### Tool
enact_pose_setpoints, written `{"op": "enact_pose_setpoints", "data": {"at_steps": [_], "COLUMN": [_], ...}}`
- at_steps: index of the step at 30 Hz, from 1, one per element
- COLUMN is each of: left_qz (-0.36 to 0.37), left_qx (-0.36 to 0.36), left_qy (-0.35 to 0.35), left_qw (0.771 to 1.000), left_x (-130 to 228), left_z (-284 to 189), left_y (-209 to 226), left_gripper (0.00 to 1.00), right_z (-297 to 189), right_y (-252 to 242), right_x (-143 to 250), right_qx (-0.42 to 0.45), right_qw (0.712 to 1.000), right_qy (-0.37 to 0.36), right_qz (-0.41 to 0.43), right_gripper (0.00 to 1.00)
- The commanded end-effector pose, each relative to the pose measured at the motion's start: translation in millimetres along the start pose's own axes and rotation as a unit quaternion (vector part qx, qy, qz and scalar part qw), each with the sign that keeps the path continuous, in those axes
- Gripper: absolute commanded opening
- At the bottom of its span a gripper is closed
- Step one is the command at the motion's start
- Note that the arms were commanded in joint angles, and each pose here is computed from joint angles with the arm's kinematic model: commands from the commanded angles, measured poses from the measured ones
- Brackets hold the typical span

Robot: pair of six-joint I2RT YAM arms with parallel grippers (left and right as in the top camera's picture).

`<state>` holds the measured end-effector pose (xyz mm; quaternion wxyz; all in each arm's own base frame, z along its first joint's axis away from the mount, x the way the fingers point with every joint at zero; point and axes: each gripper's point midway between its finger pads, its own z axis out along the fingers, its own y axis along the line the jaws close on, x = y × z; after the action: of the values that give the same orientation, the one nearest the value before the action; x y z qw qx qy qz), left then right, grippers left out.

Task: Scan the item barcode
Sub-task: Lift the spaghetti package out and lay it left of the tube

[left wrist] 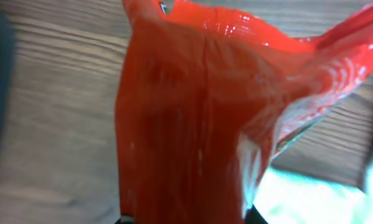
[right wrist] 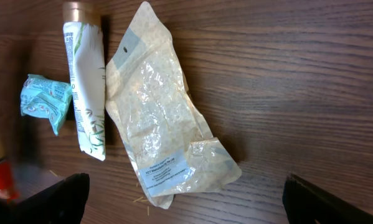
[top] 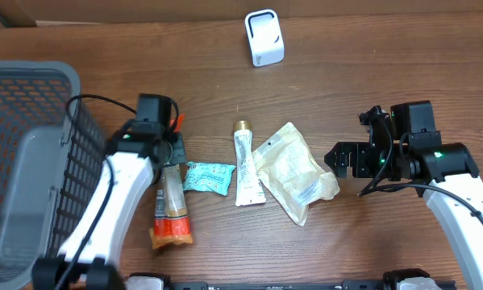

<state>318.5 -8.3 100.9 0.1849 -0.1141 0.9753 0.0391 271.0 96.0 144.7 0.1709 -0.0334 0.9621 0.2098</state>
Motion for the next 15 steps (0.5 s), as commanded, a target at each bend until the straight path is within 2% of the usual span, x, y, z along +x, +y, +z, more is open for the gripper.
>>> {"op": "enact_pose_setpoints", "data": {"at_steps": [1, 5, 12, 15], "left_qz": [0.012, 0.023, 0.039, 0.032], "left_qx": [-0.015, -0.005, 0.126, 0.138], "left_qy": [0.008, 0.022, 0.052, 0.044], "left_qw": [1.000, 0.999, 0.990, 0.989], "left_x": [-3, -3, 8, 6], "left_z": [30, 55, 79, 81], "left_y": [-3, -12, -77, -91], "left_gripper": [0.04, 0.04, 0.04, 0.05], "right_z": [-4, -4, -4, -4], "right_y": [4, 4, 5, 4], "right_x": [-6, -6, -7, -7], "right_qx": [-0.003, -0.003, -0.003, -0.003], "right_qw": [1.000, 1.000, 1.000, 1.000], "right_qy": [-0.008, -0.007, -0.011, -0.010], "right_qz": [-0.005, -0.004, -0.005, -0.005], "right_gripper": [1.00, 1.00, 1.00, 1.00]}}
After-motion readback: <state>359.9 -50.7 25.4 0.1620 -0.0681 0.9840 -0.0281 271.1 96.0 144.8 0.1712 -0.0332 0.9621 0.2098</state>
